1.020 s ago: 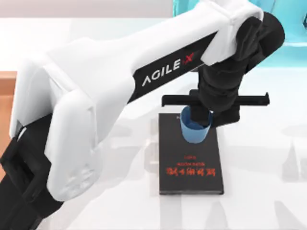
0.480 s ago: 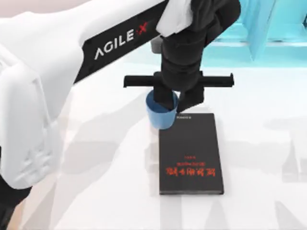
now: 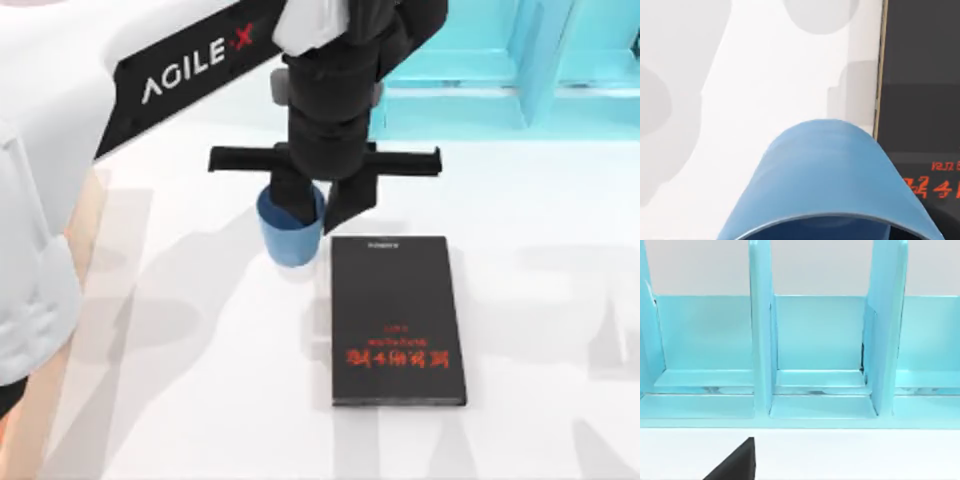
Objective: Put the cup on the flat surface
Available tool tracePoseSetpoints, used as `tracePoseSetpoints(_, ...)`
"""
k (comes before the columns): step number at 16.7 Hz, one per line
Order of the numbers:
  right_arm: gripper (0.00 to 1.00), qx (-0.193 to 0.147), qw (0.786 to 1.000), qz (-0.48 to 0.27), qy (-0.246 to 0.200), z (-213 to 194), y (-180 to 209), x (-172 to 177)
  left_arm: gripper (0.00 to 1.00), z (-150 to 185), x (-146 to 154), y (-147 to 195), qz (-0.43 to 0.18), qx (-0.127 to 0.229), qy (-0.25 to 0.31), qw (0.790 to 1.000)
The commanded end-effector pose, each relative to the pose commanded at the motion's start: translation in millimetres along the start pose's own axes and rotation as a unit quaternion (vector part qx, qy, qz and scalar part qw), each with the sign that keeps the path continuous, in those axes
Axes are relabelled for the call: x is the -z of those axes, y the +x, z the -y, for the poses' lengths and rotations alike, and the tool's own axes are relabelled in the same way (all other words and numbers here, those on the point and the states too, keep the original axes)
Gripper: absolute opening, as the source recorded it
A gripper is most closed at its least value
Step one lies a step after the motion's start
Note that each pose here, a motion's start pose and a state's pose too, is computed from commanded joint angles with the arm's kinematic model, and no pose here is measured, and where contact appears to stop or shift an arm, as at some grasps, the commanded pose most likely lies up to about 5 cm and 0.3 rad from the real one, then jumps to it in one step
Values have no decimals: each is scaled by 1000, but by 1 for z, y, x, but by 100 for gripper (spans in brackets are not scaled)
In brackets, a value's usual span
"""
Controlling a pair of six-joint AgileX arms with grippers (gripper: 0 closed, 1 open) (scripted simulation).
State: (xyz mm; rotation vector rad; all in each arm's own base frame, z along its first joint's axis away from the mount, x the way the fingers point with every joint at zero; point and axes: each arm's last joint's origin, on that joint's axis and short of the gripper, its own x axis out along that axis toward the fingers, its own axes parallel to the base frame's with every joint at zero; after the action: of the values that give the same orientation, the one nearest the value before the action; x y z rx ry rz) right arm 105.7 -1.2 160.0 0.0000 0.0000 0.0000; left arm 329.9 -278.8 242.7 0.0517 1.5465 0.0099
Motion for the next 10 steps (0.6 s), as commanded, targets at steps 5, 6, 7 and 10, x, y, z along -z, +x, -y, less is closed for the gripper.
tracePoseSetpoints(5, 100, 0, 1000, 0, 0, 0, 0, 0, 0, -5, -2, 28, 7, 7, -3, 1000)
tracePoseSetpoints(6, 100, 0, 1000, 0, 0, 0, 0, 0, 0, -7, -2, 37, 5, 6, -3, 1000)
tracePoseSetpoints(7, 100, 0, 1000, 0, 0, 0, 0, 0, 0, -8, -1, 47, 3, 4, -3, 1000)
tracePoseSetpoints(10, 100, 0, 1000, 0, 0, 0, 0, 0, 0, -10, 1, 63, -1, 1, -2, 1000)
